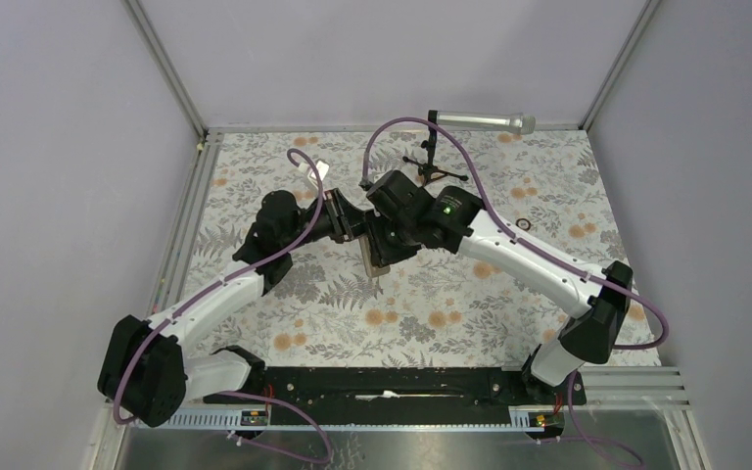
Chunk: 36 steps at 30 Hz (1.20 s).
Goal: Load the batteries into the remote control
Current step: Load the battery cover into the remote control.
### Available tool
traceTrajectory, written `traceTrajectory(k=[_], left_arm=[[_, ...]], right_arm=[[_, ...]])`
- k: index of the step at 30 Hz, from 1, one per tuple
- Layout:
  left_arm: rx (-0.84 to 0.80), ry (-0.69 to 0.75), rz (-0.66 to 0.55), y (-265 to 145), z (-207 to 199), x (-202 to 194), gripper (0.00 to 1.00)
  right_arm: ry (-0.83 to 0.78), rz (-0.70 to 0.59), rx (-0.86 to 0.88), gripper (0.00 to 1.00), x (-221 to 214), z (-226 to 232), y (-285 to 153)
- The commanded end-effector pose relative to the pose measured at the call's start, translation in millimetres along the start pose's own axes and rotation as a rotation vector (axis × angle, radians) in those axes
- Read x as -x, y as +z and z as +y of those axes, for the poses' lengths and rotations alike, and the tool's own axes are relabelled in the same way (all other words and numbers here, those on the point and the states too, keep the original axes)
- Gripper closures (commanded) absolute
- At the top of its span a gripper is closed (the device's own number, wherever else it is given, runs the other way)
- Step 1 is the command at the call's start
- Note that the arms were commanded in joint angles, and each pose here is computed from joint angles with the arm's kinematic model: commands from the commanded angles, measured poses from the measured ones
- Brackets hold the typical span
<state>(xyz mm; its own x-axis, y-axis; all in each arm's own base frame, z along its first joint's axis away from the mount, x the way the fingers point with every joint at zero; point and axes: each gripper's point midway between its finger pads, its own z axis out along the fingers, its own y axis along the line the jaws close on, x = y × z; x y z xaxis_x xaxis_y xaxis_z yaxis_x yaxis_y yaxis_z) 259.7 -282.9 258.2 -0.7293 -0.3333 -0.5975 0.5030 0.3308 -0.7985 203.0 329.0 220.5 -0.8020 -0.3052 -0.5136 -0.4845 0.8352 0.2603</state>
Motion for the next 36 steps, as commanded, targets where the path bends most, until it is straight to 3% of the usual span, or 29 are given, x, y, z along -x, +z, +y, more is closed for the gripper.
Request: traceTrajectory(k=[1, 19, 24, 30, 36], left_arm=[[-0.180, -0.029, 0.034, -3.5, -59.6, 11.2, 1.00], [-0.123, -0.175, 0.068, 1.8, -45.6, 5.5, 1.00], [-0.092, -0.192, 0.050, 0.8, -32.7, 11.8, 1.00], [-0.091, -0.213, 0.012, -1.9, -23.3, 27.0, 1.00], [-0.110, -0.250, -0.015, -2.3, -21.9, 39.5, 1.00]], right_arm=[[0.009, -0.023, -0.009, 0.62, 17.4, -0.8, 8.4], [0.045, -0.027, -0.053, 0.51, 19.0, -8.3, 11.8], [0.058, -0.057, -0.012, 0.35, 25.7, -1.1, 1.2], [0.107, -0.105, 0.128, 0.07, 30.8, 11.8, -16.3], [0.225, -0.236, 0.291, 0.00, 43.5, 16.5, -36.2]])
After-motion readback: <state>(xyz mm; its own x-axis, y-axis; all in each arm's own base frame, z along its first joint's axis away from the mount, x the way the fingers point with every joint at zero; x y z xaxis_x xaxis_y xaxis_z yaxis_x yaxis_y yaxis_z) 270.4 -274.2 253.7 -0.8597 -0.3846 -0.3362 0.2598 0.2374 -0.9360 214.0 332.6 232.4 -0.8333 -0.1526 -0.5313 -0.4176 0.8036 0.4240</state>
